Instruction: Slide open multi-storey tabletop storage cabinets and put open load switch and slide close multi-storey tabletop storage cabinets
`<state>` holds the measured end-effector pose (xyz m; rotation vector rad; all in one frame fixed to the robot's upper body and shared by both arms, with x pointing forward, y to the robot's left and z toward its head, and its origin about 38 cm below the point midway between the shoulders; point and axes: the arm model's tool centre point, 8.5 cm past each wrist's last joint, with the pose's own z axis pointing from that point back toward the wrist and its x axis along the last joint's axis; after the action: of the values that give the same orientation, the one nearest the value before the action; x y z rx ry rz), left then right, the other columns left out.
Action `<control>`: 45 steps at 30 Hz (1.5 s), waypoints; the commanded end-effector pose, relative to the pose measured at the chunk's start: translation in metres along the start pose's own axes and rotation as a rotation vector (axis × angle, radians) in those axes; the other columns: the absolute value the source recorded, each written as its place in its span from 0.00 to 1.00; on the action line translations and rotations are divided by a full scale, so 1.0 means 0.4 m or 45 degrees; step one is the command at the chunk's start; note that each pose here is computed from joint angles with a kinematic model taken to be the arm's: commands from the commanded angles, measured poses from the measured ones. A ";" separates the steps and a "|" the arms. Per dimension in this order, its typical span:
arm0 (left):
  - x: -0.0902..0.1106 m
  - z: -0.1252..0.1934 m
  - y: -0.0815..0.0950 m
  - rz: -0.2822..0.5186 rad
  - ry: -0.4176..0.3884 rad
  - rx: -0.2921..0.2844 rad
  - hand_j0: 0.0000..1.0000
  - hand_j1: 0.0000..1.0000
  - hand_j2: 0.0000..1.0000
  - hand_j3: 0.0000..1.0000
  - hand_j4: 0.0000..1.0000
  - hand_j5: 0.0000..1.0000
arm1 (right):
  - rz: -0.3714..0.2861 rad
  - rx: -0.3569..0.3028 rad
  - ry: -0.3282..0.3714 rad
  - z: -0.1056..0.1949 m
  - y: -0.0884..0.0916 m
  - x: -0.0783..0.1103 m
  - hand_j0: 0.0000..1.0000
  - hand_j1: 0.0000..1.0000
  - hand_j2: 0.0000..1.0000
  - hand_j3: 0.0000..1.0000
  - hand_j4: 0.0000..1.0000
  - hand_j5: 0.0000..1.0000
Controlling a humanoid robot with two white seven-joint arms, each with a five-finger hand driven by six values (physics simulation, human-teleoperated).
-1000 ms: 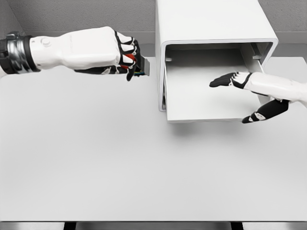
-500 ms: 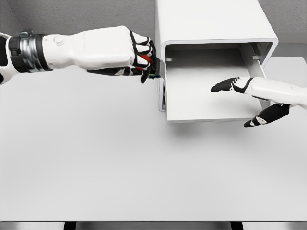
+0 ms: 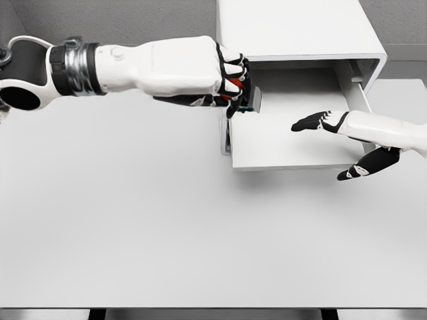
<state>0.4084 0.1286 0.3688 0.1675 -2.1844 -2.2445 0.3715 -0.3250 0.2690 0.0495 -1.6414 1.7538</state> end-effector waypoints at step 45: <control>-0.110 -0.186 -0.050 0.001 0.013 -0.108 0.34 0.34 0.34 0.34 0.34 0.34 | -0.025 0.012 -0.020 -0.020 0.016 -0.002 1.00 1.00 1.00 1.00 1.00 1.00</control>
<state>0.4567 0.0579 0.3494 0.1726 -2.0794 -2.3376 0.3721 -0.3178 0.2609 0.0817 -1.6356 1.7596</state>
